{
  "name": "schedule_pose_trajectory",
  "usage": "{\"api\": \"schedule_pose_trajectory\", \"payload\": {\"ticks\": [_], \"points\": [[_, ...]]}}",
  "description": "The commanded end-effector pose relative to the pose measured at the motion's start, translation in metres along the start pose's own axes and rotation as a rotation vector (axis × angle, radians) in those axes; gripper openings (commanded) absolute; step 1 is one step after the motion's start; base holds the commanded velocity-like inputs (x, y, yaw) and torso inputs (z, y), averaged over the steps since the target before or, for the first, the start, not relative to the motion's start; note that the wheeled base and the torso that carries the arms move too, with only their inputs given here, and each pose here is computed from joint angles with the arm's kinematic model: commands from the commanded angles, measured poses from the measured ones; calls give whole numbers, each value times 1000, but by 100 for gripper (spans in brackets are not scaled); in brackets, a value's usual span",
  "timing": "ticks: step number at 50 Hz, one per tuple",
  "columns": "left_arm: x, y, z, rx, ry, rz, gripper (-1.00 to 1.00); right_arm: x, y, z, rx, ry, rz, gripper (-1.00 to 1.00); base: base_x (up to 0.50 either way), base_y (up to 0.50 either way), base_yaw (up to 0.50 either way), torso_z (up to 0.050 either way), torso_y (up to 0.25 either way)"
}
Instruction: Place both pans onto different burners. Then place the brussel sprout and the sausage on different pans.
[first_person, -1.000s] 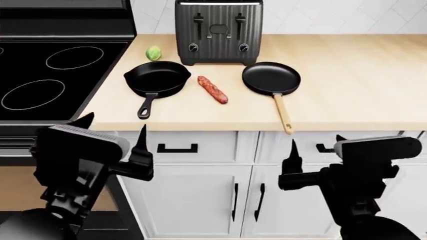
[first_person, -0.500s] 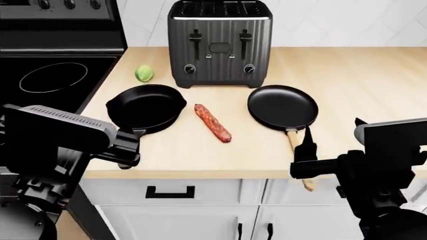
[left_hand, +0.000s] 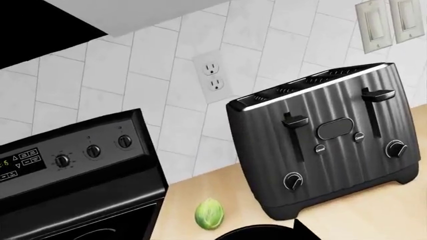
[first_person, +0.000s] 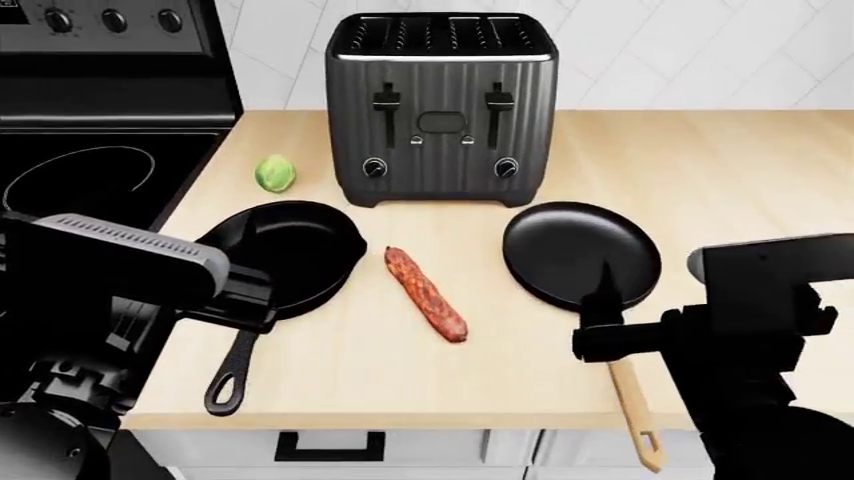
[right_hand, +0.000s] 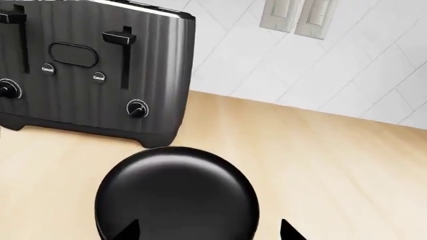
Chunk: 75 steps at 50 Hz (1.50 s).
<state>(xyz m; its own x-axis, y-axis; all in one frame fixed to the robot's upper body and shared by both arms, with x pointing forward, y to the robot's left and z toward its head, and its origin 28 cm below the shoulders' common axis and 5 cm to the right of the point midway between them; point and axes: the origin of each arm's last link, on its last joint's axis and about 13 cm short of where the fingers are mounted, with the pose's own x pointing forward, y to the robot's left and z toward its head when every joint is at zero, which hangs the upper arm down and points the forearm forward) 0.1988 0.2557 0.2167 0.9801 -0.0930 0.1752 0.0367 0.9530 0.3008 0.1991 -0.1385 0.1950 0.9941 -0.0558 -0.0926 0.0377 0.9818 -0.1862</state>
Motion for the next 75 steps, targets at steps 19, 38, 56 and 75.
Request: {"api": "schedule_pose_trajectory", "payload": {"ticks": [19,38,56,75], "points": [[-2,7,-12,-40,14,9,100,2,24,-17,12,306,7,100,0,0,0,0,0],[-9,9,-11,-25,22,21,100,16,30,-31,42,342,26,100,0,0,0,0,0],[-9,8,-10,-19,29,26,100,28,29,-41,43,361,11,100,0,0,0,0,0],[-9,8,-8,-24,25,24,100,37,28,-53,51,423,-5,-100,0,0,0,0,0]]}}
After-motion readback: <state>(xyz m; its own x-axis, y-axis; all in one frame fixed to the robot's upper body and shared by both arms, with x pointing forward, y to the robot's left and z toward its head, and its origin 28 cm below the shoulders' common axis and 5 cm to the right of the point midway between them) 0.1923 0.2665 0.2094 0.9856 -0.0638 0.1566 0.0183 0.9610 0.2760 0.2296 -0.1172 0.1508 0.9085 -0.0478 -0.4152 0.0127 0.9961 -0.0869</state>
